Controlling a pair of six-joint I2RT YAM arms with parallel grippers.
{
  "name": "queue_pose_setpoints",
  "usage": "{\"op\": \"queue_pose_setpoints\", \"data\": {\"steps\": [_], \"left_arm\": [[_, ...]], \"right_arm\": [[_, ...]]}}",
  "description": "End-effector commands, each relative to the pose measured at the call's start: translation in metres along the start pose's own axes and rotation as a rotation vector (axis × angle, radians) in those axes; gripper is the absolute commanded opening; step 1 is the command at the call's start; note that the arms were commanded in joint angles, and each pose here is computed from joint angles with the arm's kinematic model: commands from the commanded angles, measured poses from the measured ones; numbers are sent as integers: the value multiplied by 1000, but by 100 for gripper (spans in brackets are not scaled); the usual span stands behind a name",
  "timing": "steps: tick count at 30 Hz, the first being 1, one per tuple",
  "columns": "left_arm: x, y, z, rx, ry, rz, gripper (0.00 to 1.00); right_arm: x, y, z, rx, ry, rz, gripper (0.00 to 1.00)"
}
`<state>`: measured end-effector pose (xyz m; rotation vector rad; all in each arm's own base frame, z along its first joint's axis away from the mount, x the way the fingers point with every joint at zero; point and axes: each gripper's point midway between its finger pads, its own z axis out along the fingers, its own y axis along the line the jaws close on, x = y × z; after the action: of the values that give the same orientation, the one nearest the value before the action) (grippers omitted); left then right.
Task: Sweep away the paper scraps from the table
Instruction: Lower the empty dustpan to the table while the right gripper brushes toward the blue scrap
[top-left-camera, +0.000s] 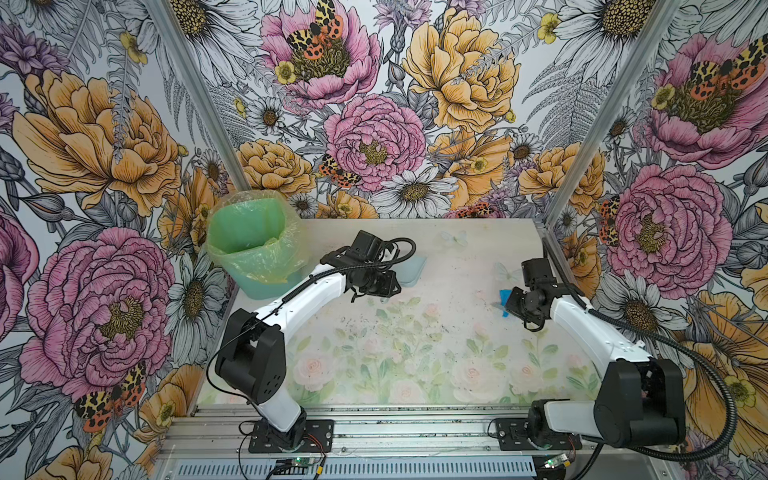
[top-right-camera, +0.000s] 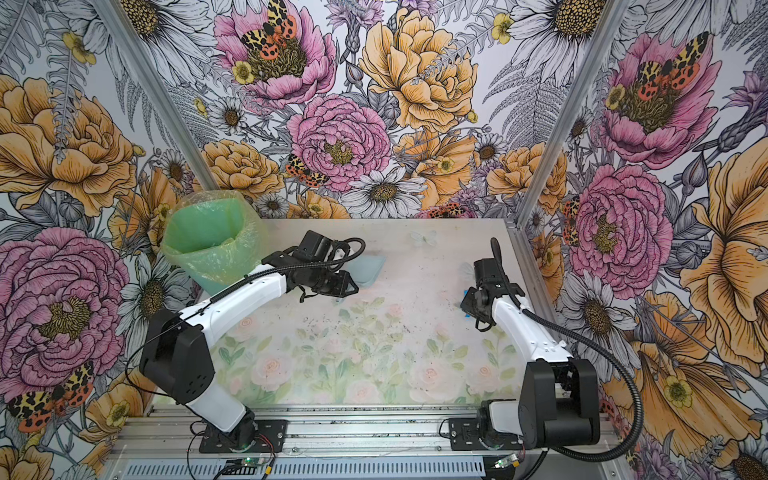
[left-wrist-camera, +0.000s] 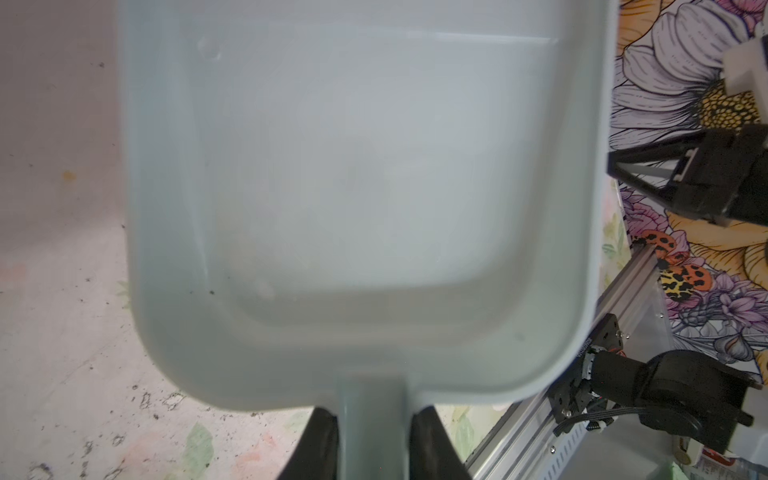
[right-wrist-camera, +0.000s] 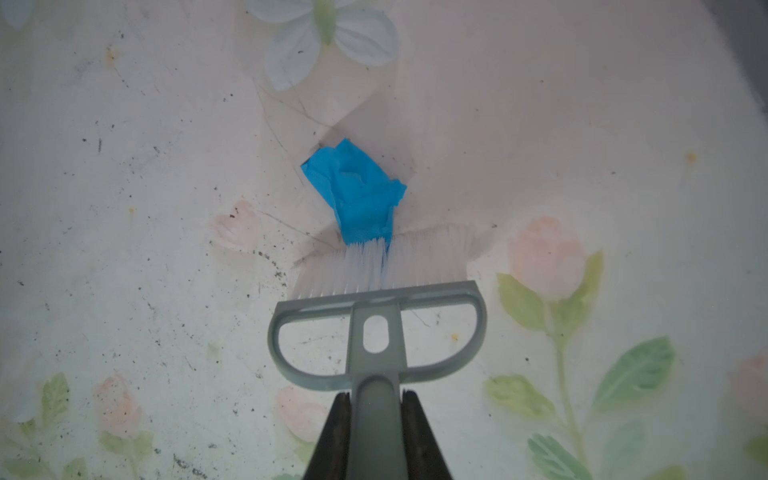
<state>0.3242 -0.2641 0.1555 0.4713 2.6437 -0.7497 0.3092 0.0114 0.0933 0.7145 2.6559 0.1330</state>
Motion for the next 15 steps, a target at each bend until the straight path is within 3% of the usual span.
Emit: {"op": "queue_pose_setpoints", "data": {"steps": [1, 10, 15], "left_arm": [[12, 7, 12, -56, 23, 10, 0], [44, 18, 30, -127, 87, -13, 0], [60, 35, 42, -198, 128, -41, 0]], "right_arm": [[-12, 43, 7, -99, -10, -29, 0], [-42, 137, 12, -240, -13, -156, 0], [-51, 161, 8, -280, -28, -201, 0]]}}
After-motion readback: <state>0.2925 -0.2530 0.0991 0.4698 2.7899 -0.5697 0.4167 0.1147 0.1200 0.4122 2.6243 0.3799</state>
